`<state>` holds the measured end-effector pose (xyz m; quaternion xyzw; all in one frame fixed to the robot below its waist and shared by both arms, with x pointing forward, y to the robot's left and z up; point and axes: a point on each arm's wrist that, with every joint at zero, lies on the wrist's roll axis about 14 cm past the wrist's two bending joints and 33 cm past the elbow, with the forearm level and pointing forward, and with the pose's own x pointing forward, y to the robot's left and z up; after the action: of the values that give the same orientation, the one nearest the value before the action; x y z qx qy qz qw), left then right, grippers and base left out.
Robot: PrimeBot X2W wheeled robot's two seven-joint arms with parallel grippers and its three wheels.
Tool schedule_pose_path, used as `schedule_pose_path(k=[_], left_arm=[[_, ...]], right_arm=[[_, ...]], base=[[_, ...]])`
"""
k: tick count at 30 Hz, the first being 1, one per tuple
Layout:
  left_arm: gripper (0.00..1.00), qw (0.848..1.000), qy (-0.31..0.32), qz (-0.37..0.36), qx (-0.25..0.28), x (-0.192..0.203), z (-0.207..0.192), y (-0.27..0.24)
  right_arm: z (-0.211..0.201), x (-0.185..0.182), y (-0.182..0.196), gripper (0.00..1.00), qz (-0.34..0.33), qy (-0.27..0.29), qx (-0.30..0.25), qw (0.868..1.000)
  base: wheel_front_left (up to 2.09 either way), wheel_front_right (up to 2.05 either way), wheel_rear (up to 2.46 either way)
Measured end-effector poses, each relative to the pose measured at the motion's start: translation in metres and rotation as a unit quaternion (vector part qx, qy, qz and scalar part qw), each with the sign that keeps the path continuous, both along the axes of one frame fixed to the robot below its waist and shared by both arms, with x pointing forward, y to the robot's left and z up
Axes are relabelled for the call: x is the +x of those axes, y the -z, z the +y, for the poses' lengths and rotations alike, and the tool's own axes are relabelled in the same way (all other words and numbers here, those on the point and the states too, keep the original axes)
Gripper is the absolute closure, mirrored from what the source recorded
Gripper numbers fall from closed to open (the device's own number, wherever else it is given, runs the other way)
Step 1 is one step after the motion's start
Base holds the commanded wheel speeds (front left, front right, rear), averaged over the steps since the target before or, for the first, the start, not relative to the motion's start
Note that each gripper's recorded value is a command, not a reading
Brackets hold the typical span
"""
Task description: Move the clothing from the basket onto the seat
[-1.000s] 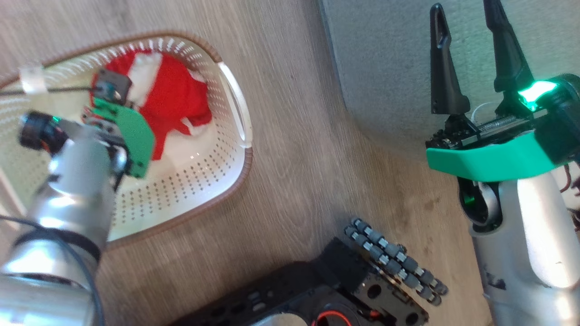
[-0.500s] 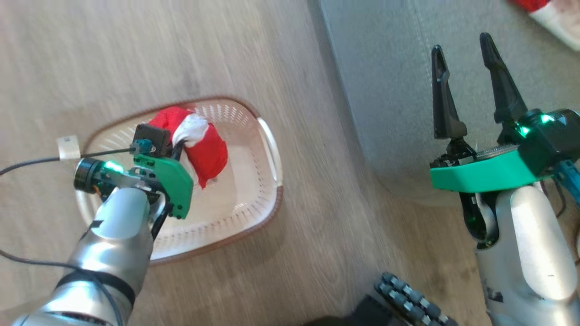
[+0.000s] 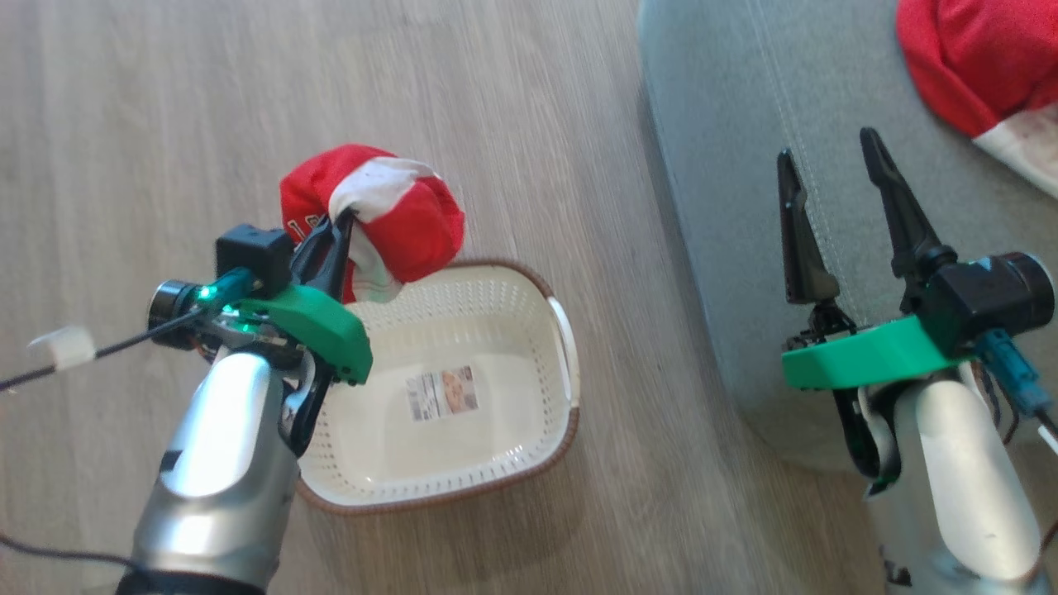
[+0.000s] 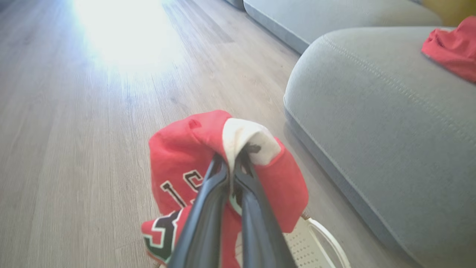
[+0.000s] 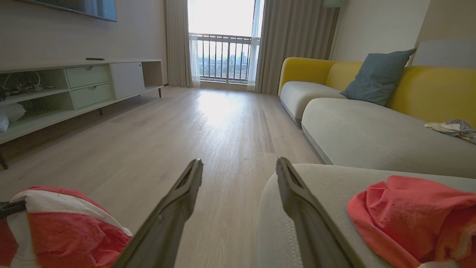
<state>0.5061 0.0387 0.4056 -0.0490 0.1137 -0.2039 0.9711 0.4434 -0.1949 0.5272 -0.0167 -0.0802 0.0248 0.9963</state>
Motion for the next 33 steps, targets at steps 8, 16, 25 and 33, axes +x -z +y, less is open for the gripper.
schedule_pose_path(k=[8,16,25,33], left_arm=[[1.00,0.983,-0.079,-0.153,-0.064,-0.007,0.043,-0.116],[1.00,0.959,-0.099,-0.245,-0.101,-0.038,0.066,-0.183],[1.00,0.920,-0.109,-0.343,-0.154,-0.062,0.078,-0.258],[1.00,0.914,-0.064,-0.363,-0.171,-0.078,0.050,-0.274]], right_arm=[[0.015,-0.019,-0.018,0.00,-0.020,-0.019,0.015,1.000],[0.022,-0.035,-0.031,0.00,-0.035,-0.029,0.021,0.999],[0.026,-0.044,-0.029,0.00,-0.032,-0.035,0.022,0.999],[0.034,-0.046,-0.025,0.00,-0.026,-0.047,0.016,0.998]], base=[[0.00,0.00,0.00],[0.00,0.00,0.00],[0.00,0.00,0.00],[0.00,0.00,0.00]])
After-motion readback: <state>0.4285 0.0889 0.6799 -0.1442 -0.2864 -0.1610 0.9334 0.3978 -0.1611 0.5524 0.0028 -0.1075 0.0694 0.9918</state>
